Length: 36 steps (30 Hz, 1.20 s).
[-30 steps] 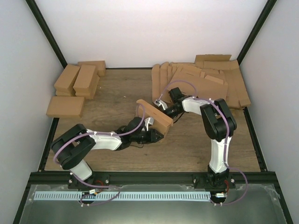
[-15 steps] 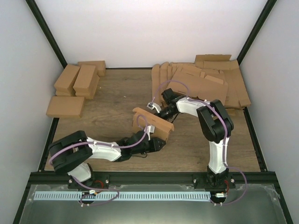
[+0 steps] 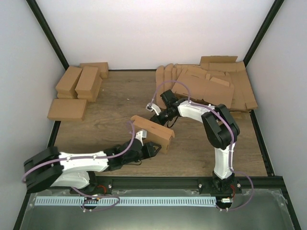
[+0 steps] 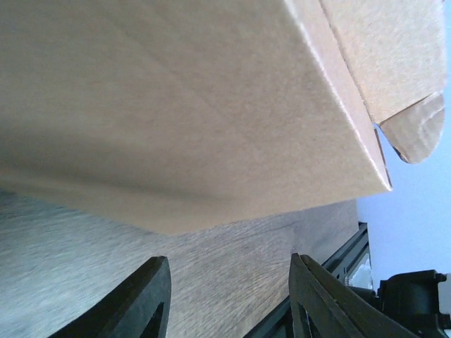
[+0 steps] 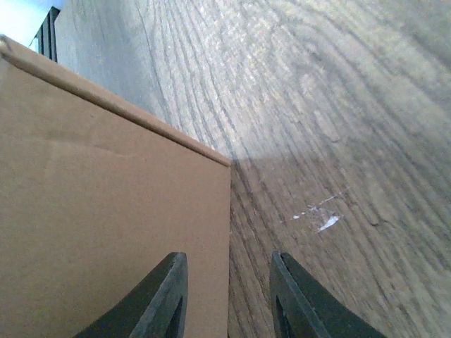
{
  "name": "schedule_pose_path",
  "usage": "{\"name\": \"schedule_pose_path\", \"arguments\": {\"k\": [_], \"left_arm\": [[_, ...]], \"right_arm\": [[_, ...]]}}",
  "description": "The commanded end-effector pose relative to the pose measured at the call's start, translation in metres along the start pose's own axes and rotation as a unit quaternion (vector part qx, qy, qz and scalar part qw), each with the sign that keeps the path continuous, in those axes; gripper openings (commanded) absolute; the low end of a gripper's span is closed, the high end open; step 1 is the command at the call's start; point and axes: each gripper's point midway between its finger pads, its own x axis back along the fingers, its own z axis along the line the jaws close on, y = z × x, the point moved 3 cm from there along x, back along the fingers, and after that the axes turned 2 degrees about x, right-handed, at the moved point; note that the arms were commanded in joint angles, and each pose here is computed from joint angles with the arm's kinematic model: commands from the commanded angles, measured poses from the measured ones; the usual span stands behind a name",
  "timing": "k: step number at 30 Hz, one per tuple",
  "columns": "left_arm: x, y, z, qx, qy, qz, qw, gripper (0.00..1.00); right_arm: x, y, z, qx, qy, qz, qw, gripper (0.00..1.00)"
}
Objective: Fold the paper box
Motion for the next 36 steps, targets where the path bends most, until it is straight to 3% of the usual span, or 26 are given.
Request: {"name": "schedule_pose_path", "arguments": {"k": [1, 8, 11, 13, 18, 21, 26, 36], "left_arm": [[0.029, -0.002, 0.030, -0.004, 0.077, 0.000, 0.997, 0.51], [0.108, 0.057, 0.014, -0.087, 0.075, -0.072, 0.991, 0.67], [0.141, 0.092, 0.003, -0.131, 0.069, -0.122, 0.981, 0.71], [0.149, 0.111, 0.004, -0.147, 0.078, -0.123, 0.978, 0.71], [0.137, 0.147, 0.009, -0.169, 0.090, -0.077, 0.979, 0.66], [0.132, 0.162, -0.003, -0.228, 0.082, -0.070, 0.968, 0.60], [0.117, 0.172, -0.007, -0.296, 0.083, -0.047, 0.950, 0.52], [0.095, 0.172, 0.001, -0.389, 0.077, 0.011, 0.918, 0.50]], "right_arm": [[0.012, 0.018, 0.006, 0.023, -0.024, -0.024, 0.999, 0.34], [0.015, 0.023, 0.005, 0.025, -0.034, -0.029, 0.999, 0.34], [0.016, 0.024, 0.006, 0.029, -0.034, -0.029, 0.999, 0.34], [0.016, 0.023, 0.007, 0.029, -0.035, -0.029, 0.999, 0.34], [0.018, 0.022, 0.008, 0.031, -0.038, -0.029, 0.998, 0.34], [0.019, 0.022, 0.009, 0.032, -0.038, -0.028, 0.998, 0.34], [0.019, 0.023, 0.011, 0.034, -0.037, -0.026, 0.998, 0.34], [0.015, 0.022, 0.014, 0.039, -0.033, -0.021, 0.998, 0.34]]}}
